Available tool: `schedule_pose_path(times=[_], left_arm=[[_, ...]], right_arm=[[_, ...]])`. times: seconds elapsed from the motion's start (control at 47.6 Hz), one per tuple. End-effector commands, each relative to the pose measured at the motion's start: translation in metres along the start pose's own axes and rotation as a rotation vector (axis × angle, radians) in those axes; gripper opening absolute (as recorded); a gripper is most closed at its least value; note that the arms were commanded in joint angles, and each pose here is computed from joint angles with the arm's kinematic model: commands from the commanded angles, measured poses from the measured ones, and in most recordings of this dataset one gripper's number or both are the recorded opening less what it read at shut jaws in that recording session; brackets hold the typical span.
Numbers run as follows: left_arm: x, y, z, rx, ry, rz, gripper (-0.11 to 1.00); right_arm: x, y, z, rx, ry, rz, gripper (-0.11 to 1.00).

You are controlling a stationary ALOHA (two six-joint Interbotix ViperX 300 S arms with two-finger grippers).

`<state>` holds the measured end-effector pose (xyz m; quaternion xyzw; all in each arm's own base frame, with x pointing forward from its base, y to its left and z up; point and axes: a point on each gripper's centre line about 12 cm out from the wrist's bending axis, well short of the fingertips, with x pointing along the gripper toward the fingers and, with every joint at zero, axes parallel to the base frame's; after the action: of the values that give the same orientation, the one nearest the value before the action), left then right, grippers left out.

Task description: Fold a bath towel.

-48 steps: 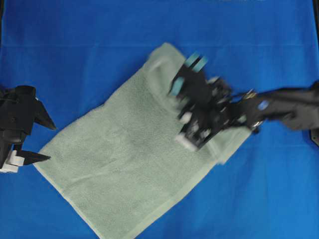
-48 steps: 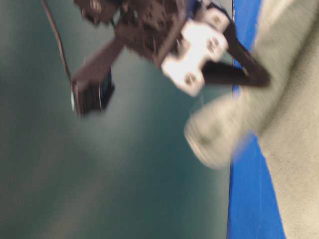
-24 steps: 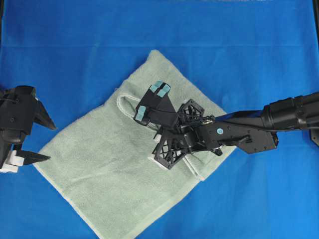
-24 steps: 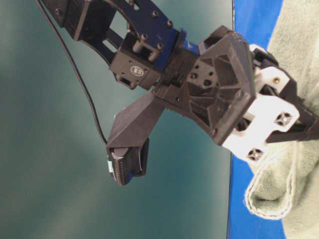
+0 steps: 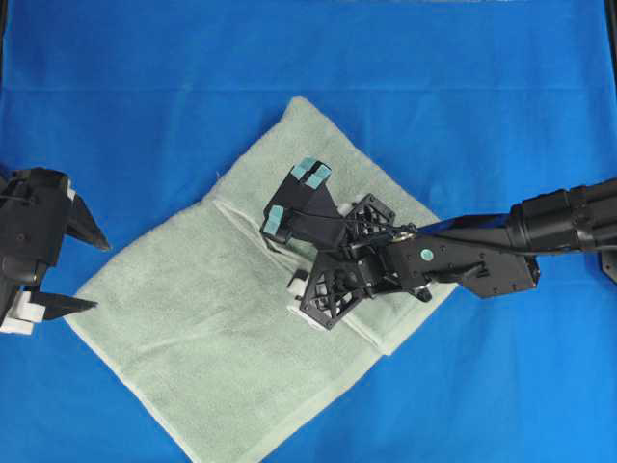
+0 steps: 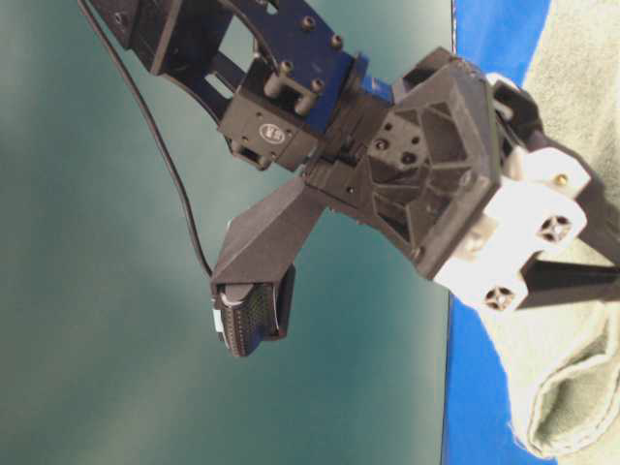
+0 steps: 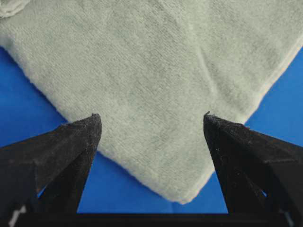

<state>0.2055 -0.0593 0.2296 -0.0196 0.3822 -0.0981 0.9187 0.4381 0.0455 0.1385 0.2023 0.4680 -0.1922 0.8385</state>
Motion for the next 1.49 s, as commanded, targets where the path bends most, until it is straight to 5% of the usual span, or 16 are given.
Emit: schedule_pose_path(times=[0.0, 0.105, 0.168, 0.378, 0.483, 0.609, 0.841, 1.261, 1.471], left_arm=[[-0.001, -0.001, 0.005, 0.023, -0.018, -0.002, 0.83], [-0.001, -0.002, 0.005, 0.058, -0.018, -0.006, 0.83], [0.0, -0.008, 0.005, 0.115, -0.019, -0.026, 0.83], [0.0, -0.049, 0.009, 0.429, -0.116, -0.157, 0.83], [0.002, -0.068, 0.014, 0.528, -0.182, -0.211, 0.83], [0.012, -0.075, 0.02, 0.539, -0.183, -0.219, 0.83], [0.061, -0.084, 0.015, 0.567, -0.011, -0.206, 0.83], [0.147, -0.093, -0.021, 0.594, 0.274, -0.188, 0.83], [0.163, -0.096, -0.027, 0.582, 0.307, -0.189, 0.83]], right_arm=[[-0.033, 0.01, 0.018, -0.006, -0.073, 0.052, 0.69], [-0.062, 0.01, 0.024, -0.037, -0.125, 0.066, 0.67], [-0.078, 0.006, 0.025, -0.05, -0.146, 0.064, 0.67], [-0.122, -0.035, 0.014, -0.036, -0.188, 0.037, 0.67], [-0.13, -0.063, 0.005, 0.001, -0.195, 0.018, 0.67], [-0.139, -0.092, -0.001, 0.046, -0.205, -0.009, 0.67], [-0.151, -0.118, -0.009, 0.089, -0.228, -0.031, 0.67], [-0.153, -0.131, -0.019, 0.1, -0.223, -0.051, 0.67], [-0.152, -0.135, -0.023, 0.094, -0.214, -0.064, 0.67]])
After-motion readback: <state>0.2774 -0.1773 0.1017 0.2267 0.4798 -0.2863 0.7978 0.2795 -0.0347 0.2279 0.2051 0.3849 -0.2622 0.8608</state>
